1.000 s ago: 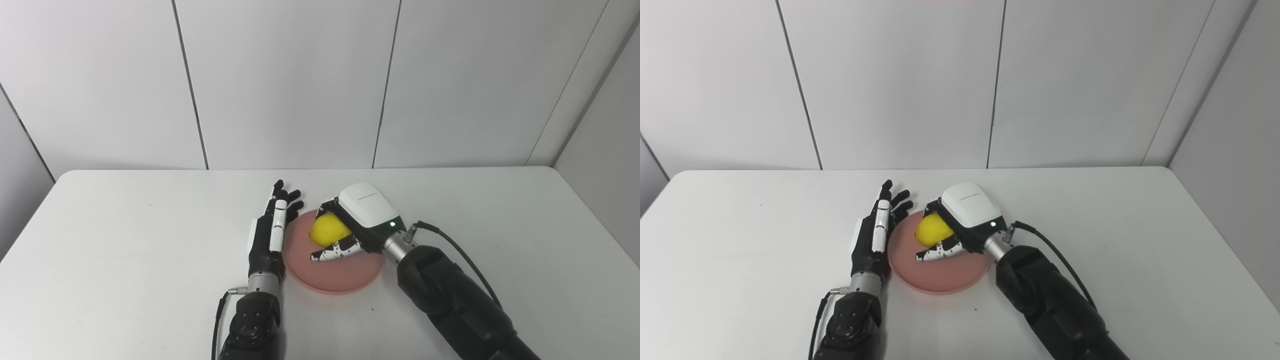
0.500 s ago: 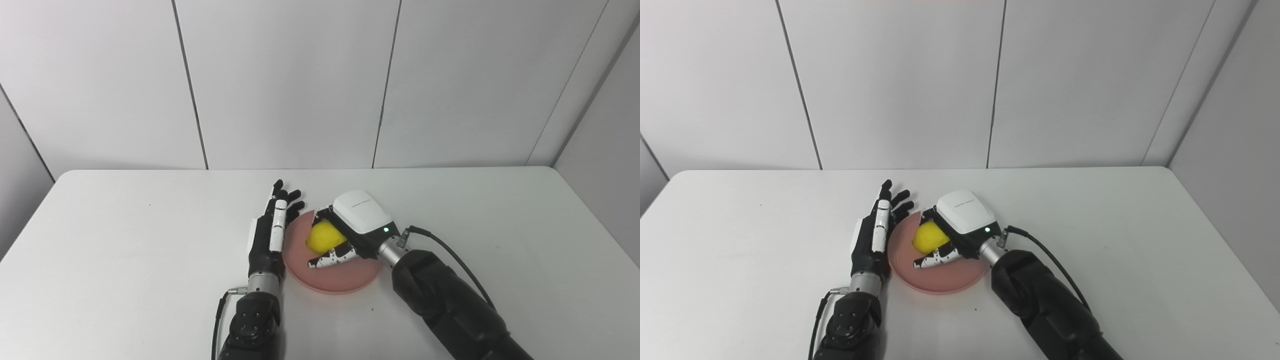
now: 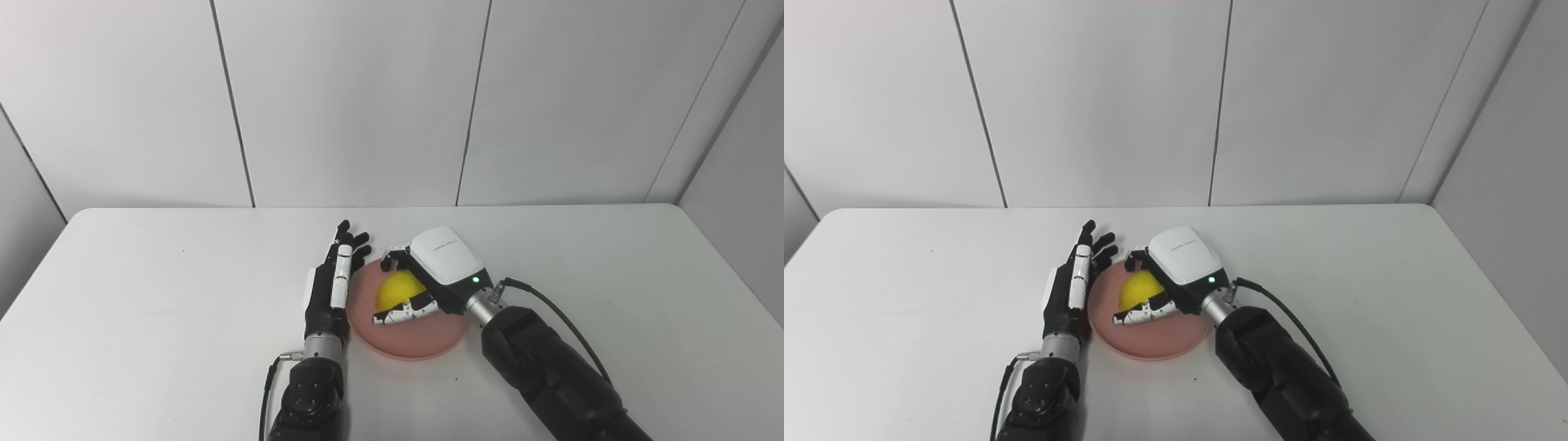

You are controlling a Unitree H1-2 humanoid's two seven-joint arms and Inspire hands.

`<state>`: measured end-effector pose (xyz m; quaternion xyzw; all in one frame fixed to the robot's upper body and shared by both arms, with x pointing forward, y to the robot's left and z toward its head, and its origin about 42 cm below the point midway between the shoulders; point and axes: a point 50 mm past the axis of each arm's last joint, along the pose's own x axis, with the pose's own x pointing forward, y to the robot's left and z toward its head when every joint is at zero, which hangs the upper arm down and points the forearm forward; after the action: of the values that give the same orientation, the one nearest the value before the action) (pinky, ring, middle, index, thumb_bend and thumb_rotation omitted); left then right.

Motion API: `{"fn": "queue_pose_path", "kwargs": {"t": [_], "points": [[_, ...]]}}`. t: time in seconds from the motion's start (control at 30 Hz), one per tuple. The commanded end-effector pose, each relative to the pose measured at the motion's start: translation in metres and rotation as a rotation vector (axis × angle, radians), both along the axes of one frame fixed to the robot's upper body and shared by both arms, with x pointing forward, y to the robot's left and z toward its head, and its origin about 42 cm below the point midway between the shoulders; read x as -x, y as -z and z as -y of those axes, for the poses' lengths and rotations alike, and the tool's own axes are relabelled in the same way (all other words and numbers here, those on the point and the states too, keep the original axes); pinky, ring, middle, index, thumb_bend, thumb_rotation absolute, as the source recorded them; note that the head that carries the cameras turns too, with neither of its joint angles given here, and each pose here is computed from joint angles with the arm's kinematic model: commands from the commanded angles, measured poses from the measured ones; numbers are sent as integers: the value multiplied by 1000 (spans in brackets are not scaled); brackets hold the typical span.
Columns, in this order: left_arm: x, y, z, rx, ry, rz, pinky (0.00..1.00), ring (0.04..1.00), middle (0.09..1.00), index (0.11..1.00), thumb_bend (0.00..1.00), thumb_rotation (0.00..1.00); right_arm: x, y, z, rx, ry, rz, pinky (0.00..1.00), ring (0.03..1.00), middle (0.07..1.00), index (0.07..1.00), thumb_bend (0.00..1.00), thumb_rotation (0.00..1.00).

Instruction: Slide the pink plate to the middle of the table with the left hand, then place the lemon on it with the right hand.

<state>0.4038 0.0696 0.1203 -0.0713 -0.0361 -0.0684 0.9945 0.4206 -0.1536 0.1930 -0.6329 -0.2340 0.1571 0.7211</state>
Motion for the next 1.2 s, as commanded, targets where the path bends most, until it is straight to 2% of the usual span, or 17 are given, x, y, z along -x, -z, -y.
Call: {"fn": "queue_pose_path", "kwargs": {"t": [0.0, 0.3, 0.57, 0.63, 0.73, 0.93, 1.03, 1.17], "points": [[16, 28, -7, -28, -8, -64, 910, 837, 861, 924, 659, 1000, -5, -21, 2, -11, -7, 77, 435, 510, 564, 609, 797, 690], [16, 26, -8, -32, -1, -60, 919, 866, 865, 933, 697, 998, -6, -16, 4, 12, 2, 78, 415, 479, 545, 612, 797, 712], [16, 26, -7, -25, -3, -59, 911, 859, 860, 936, 659, 1000, -7, -16, 6, 6, 7, 75, 450, 503, 555, 605, 740, 712], [16, 25, -7, -11, -6, -65, 914, 859, 862, 934, 657, 1000, -6, -17, 7, -9, 7, 70, 494, 545, 585, 611, 738, 724], [14, 21, -9, 16, -13, -69, 920, 858, 869, 948, 670, 1000, -7, -19, 9, -50, 5, 64, 596, 614, 630, 627, 726, 778], [7, 9, -14, 59, -14, -44, 897, 851, 868, 948, 666, 997, -6, -24, 12, -200, 33, 46, 598, 634, 655, 643, 721, 842], [4, 6, -18, 71, -8, -37, 904, 867, 877, 957, 664, 990, -6, -27, 16, -275, 43, 38, 597, 641, 666, 655, 711, 834], [-1, 2, -24, 10, -24, -24, 862, 843, 863, 944, 672, 995, -6, -31, 22, -379, 62, 21, 645, 697, 717, 684, 707, 858]]}}
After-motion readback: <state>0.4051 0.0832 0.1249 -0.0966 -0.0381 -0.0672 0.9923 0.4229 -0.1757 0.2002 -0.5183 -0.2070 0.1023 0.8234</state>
